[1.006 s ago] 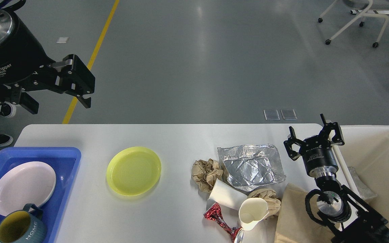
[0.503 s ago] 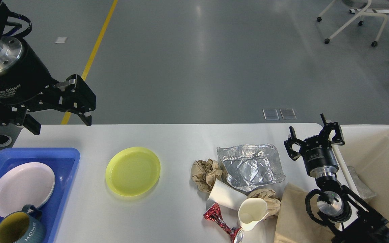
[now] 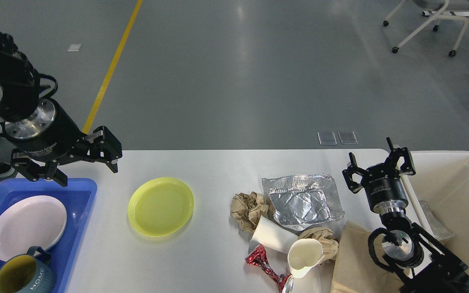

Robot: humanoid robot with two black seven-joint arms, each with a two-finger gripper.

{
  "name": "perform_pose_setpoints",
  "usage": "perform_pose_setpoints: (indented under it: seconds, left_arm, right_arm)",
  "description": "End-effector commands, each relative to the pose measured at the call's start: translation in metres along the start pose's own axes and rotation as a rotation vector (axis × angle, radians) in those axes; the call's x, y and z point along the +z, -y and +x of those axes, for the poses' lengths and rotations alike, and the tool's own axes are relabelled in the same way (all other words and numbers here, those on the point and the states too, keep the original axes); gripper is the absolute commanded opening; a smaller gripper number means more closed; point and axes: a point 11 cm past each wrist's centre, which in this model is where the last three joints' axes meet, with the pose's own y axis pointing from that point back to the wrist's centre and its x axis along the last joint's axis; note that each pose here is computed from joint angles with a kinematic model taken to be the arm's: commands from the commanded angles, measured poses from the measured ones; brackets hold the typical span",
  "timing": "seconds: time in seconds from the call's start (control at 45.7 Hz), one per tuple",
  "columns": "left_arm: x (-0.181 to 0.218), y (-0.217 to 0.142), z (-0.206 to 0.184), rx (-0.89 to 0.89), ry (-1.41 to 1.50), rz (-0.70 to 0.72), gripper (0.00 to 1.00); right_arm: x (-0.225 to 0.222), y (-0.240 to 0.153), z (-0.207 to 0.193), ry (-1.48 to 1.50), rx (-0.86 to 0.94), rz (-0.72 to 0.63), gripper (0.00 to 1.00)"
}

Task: Tidy desktop
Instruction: 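Swing the left gripper up and toward the yellow plate, then grip the rim of the yellow plate with the left gripper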

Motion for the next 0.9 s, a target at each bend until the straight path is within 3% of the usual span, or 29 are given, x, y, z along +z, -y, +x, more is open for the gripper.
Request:
perform_pose_setpoints:
  seconds: [0.0,0.459,0.875]
  left_arm:
    - [-0.009,0.044,0.001,0.02,-0.017,0.016,0.96]
    - [-0.035,0.177,-0.034,0.1,-0.194,-0.014,0.96]
    - [-0.058,0.229,-0.03,0.171,-0.343,-0.079,0.95]
  right_arm:
    - [0.0,0.0,0.0,0.0,-0.001,0.0,1.0]
    - [0.0,0.0,0.0,0.0,-0.001,0.0,1.0]
    - [0.0,0.0,0.0,0.0,-0.001,0.0,1.0]
